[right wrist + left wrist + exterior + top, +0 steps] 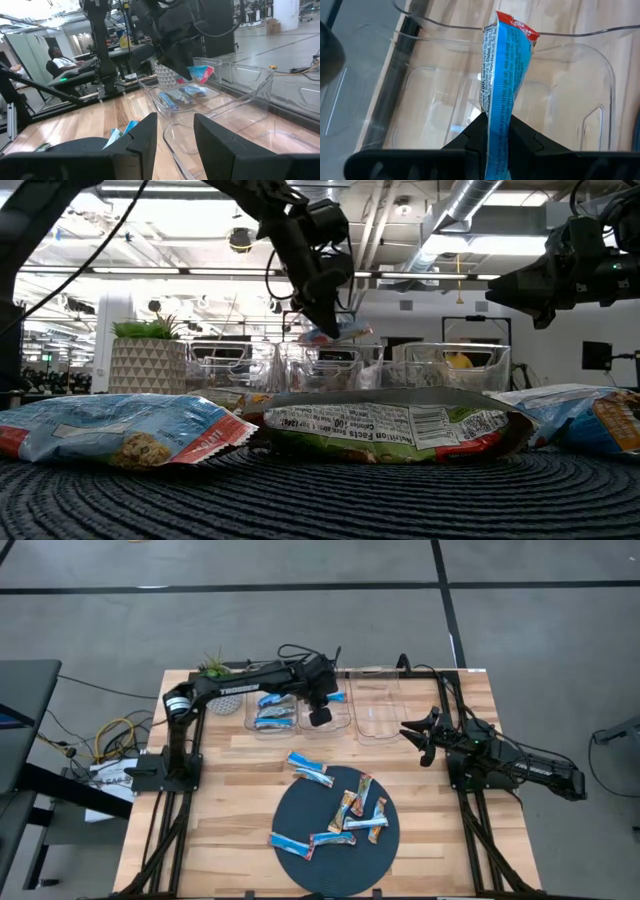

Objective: Pick and place Granola Bars by type
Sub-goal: Put the red granola bar into the middle transparent bin

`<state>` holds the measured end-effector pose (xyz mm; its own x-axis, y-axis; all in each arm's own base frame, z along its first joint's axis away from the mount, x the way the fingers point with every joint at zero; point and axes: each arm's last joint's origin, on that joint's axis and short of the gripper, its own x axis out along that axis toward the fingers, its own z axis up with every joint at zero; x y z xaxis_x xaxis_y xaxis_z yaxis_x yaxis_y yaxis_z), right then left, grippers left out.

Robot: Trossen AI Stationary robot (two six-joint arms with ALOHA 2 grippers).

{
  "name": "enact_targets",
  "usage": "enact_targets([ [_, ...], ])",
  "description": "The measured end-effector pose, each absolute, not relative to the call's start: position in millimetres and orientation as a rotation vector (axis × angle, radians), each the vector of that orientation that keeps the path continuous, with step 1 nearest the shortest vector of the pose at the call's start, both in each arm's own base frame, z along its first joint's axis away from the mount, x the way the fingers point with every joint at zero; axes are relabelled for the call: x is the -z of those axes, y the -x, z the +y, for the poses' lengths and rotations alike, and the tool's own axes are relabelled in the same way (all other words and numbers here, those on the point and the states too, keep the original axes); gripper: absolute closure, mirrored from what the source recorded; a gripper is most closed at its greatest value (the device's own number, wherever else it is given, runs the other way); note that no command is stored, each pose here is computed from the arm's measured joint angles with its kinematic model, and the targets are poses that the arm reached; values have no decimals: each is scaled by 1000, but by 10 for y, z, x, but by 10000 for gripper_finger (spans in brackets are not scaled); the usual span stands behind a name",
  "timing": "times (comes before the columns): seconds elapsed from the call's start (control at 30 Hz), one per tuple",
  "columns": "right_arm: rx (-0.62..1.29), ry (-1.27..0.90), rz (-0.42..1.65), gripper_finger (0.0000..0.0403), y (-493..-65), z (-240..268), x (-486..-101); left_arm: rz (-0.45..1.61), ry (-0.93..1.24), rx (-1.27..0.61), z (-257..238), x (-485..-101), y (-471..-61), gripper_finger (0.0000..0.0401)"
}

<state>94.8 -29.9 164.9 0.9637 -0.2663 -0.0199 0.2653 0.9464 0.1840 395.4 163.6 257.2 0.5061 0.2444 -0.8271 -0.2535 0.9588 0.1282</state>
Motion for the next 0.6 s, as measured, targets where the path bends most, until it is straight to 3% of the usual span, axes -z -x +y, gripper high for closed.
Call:
enact_targets([
  [0.6,270,-187,-5,280,-948,-299,-1650,1051,27,-293,1616,-2409,-3905,358],
])
